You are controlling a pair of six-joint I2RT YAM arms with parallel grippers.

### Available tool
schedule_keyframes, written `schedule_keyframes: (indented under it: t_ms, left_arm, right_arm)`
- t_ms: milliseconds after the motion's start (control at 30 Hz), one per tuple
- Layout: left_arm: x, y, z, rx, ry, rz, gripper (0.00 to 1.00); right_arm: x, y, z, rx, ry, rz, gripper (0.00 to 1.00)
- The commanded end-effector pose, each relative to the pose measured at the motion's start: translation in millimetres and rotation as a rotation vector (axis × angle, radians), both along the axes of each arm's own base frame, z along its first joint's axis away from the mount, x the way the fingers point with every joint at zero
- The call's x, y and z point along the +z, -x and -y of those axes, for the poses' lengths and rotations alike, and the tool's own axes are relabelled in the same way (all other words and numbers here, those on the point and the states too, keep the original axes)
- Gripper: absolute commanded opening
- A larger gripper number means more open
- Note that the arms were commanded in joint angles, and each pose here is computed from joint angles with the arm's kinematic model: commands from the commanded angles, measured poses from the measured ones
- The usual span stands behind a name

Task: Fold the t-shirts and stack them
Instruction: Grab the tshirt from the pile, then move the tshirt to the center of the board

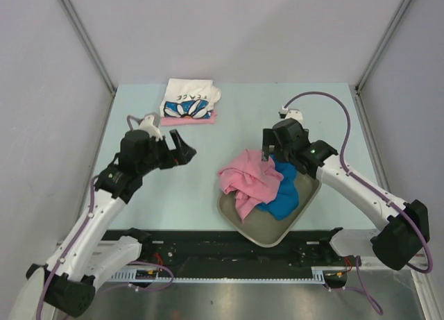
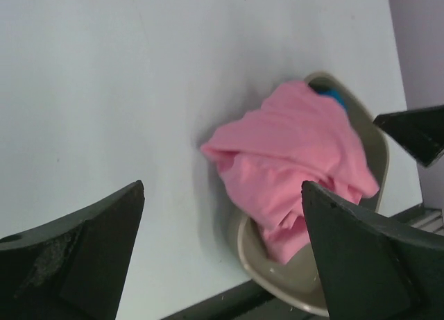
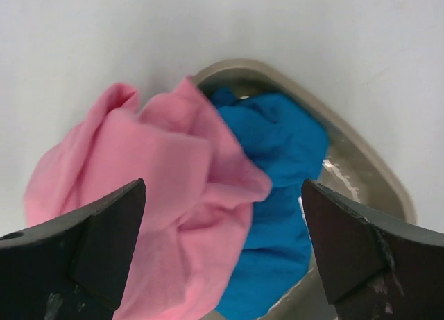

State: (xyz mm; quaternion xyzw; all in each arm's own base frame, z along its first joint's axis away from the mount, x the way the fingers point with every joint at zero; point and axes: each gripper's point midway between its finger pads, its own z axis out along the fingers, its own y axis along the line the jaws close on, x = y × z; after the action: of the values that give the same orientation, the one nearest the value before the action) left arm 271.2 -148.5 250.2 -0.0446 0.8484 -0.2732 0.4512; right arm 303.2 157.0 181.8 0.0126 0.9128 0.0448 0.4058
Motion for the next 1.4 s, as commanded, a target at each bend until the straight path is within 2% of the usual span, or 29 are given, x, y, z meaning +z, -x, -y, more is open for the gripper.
schedule_keyframes:
  t_ms: [0, 133, 267, 600, 667, 700, 733, 767, 800, 900, 1033, 1167, 1300, 1367]
  left_arm:
    - [-16, 41, -5, -0.04, 0.037, -0.011, 1.0]
    - [-29, 63, -13, -0.054, 0.015, -0.034, 1.0]
    - [-46, 81, -23, -0.051, -0.028, -0.081, 1.0]
    - [-34, 92, -27, -0.05, -0.006, -0.048, 1.0]
    - [-36, 94, -28, -0.052, -0.015, -0.05, 1.0]
    - [-39, 94, -29, -0.046, -0.021, -0.054, 1.0]
    - [-39, 95, -30, -0.046, -0.021, -0.049, 1.0]
    - [-38, 95, -30, -0.046, -0.018, -0.047, 1.0]
    - [-36, 96, -30, -0.044, -0.015, -0.037, 1.0]
    - [-34, 96, -31, -0.046, -0.02, -0.021, 1.0]
    - [-35, 98, -31, -0.057, -0.024, -0.024, 1.0]
    - [-33, 99, -30, -0.063, -0.016, -0.011, 1.0]
    - [-33, 98, -30, -0.063, -0.017, -0.012, 1.0]
    - [-33, 97, -31, -0.054, -0.02, -0.015, 1.0]
  right_arm:
    - [10, 14, -47, 0.179, -0.075, 0.013, 1.0]
    - [4, 40, -81, 0.32, -0.093, -0.03, 1.0]
    - [-15, 60, -98, 0.404, -0.024, -0.077, 1.0]
    - [-85, 52, -116, 0.41, 0.122, -0.175, 1.0]
    - [-102, 49, -119, 0.411, 0.145, -0.196, 0.89]
    - [-106, 49, -121, 0.415, 0.145, -0.201, 0.75]
    - [-111, 49, -124, 0.416, 0.142, -0.21, 0.35]
    - [-110, 46, -127, 0.414, 0.125, -0.2, 0.13]
    - [-109, 45, -129, 0.407, 0.118, -0.195, 0.0]
    - [-88, 42, -134, 0.407, 0.092, -0.137, 0.0]
    - [-17, 32, -136, 0.392, 0.075, 0.002, 0.0]
    - [84, 27, -151, 0.431, -0.027, 0.154, 0.0]
    - [146, 31, -170, 0.489, -0.081, 0.239, 0.0]
    - [159, 33, -181, 0.524, -0.107, 0.248, 0.0]
